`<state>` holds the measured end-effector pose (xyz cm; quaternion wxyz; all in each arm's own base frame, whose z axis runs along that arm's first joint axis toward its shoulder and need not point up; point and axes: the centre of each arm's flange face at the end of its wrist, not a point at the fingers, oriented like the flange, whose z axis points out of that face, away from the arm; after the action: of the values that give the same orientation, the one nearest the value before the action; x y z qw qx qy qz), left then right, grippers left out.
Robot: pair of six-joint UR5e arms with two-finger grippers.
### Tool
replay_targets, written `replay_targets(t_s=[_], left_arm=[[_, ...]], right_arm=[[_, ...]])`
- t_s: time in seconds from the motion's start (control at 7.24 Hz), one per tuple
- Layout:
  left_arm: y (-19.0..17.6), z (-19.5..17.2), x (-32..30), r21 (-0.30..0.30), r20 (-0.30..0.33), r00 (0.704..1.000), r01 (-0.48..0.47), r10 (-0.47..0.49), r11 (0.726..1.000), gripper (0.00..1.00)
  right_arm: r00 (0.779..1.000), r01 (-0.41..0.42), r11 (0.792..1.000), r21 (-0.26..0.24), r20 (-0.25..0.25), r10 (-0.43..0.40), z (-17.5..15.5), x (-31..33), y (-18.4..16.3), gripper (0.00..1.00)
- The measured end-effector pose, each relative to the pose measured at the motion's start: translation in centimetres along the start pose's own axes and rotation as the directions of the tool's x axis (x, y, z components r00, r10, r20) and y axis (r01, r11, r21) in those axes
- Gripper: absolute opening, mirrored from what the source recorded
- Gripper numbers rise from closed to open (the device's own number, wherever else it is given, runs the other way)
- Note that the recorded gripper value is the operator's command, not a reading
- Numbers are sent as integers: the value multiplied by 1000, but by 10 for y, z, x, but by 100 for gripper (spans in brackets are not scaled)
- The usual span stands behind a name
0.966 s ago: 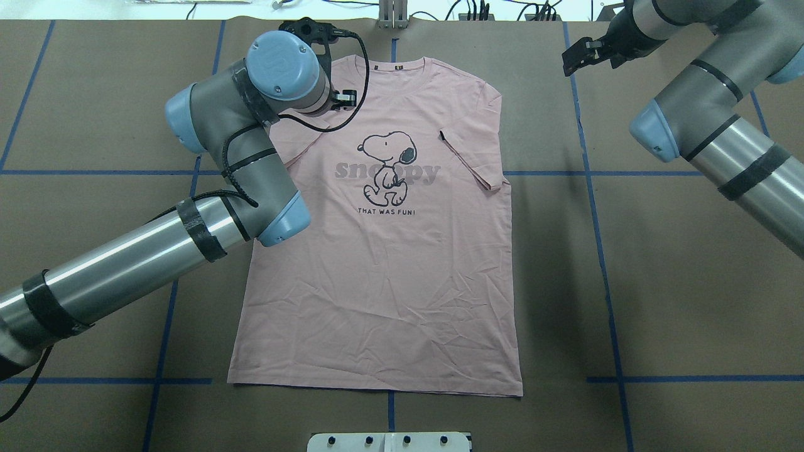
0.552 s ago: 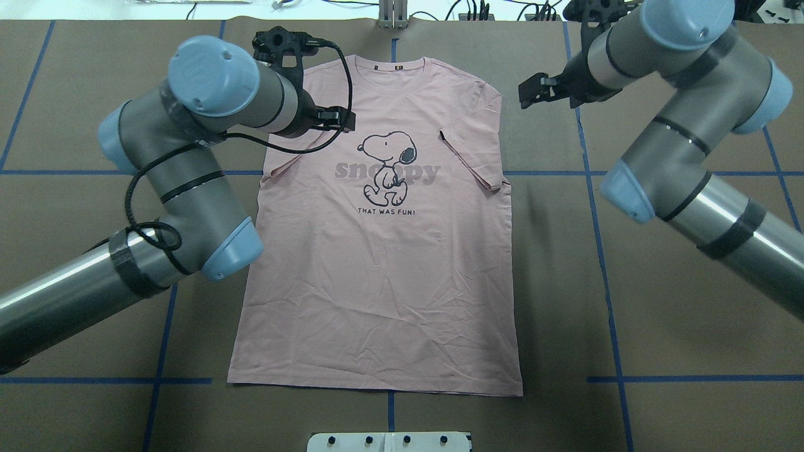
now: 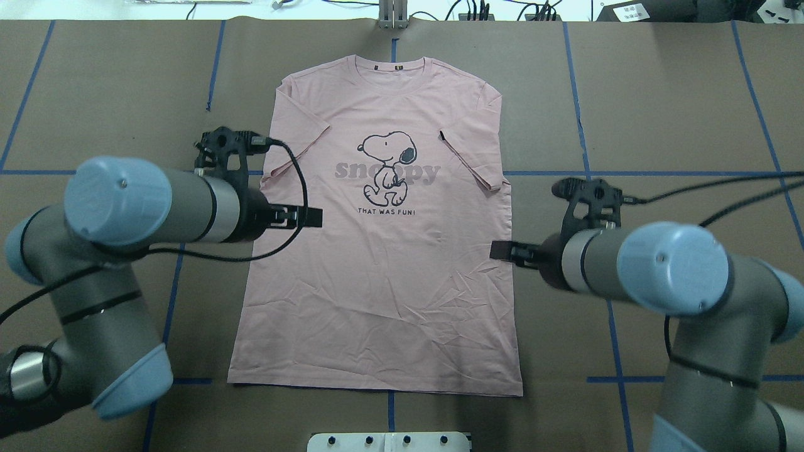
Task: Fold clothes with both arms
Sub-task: 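Move both grippers down to the shirt hem nearest the robot, then grasp the hem corners with both grippers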
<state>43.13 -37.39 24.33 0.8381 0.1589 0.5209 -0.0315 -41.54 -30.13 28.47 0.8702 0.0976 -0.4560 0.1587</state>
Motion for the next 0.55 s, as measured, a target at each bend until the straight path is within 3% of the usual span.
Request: replay_targets(t_s=[0.14,0.28,0.55], left_arm=[[39,-1,-3,-25,6,999,53,-52,998,80],[75,5,-9,-48,30,994,104,-103,993,75],[138,22,-38,-74,120,978,181,-171,981,74]], right_arm=[[998,-57,998,3,-8,57,-3,-2,51,76],[995,-97,995,-1,-8,97,-5,-2,88,76],[992,-126,992,4,-6,126,-6,-1,120,77]])
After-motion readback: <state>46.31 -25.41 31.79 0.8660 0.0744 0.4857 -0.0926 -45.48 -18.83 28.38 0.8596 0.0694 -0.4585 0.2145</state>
